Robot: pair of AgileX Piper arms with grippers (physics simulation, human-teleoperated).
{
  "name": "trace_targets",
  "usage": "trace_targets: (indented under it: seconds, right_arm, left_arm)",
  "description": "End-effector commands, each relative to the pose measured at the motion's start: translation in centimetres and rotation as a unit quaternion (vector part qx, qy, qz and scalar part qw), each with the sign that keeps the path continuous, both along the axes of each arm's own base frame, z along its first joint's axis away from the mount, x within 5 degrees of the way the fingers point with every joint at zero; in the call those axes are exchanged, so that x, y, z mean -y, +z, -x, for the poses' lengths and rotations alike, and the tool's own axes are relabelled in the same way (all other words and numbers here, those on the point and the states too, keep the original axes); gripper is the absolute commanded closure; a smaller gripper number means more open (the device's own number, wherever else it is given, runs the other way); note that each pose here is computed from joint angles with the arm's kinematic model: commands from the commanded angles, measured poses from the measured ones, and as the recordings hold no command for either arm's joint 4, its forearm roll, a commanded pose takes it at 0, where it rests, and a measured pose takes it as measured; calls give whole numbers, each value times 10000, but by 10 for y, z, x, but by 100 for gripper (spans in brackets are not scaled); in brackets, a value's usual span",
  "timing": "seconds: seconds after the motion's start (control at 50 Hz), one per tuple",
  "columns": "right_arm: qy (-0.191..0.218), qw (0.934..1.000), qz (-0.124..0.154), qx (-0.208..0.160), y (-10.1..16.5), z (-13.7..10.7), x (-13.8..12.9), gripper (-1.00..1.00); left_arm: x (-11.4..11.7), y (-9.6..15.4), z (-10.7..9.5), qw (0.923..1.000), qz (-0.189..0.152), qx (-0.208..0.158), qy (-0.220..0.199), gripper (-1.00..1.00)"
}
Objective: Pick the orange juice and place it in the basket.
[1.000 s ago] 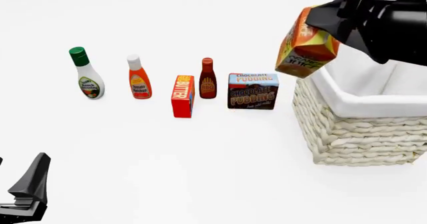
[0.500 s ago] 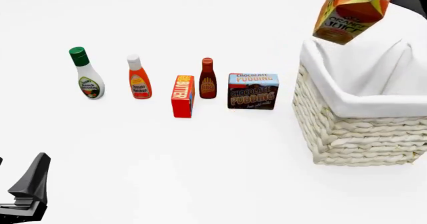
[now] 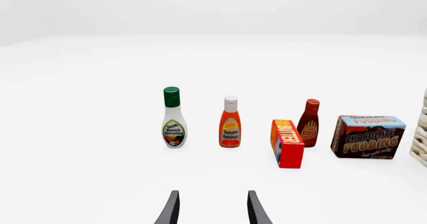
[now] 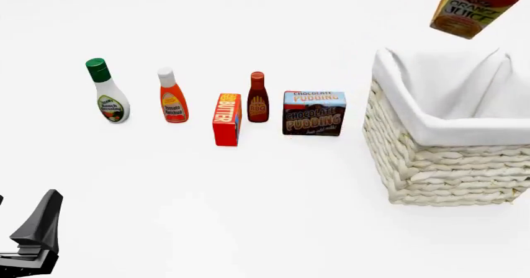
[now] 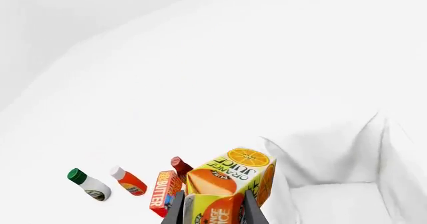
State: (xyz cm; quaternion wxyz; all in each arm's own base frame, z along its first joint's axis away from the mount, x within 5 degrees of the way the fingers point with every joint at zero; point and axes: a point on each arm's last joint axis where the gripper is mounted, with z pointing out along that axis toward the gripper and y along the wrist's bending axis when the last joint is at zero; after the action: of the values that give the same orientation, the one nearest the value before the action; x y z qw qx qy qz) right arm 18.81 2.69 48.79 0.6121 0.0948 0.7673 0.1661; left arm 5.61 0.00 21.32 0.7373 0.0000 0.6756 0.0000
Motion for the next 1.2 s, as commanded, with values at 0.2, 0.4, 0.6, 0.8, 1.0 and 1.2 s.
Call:
trace_targets:
  seconds: [0.2, 0.4, 0.6, 0.8, 1.0, 1.2]
  right_arm:
    - [-458, 9988, -57, -132, -5, -6, 17, 100]
    - [-644, 9977, -73, -215, -13, -15, 23, 100]
    - [-805, 9960, -133, -370, -41, -44, 30, 100]
    - [-890, 9941, -218, -577, -75, -71, 33, 100]
    - [-1003, 9926, -168, -664, -85, -80, 40, 100]
    - [-1185, 9903, -5, -720, -93, -80, 52, 100]
  left_arm:
    - [0, 0, 0, 10000, 0, 0, 0, -100]
    - [0, 0, 0, 10000, 0, 0, 0, -100]
    - [0, 0, 0, 10000, 0, 0, 0, -100]
    - [0, 0, 0, 10000, 0, 0, 0, -100]
    - [0, 0, 0, 10000, 0, 0, 0, -100]
    - [0, 0, 0, 10000, 0, 0, 0, -100]
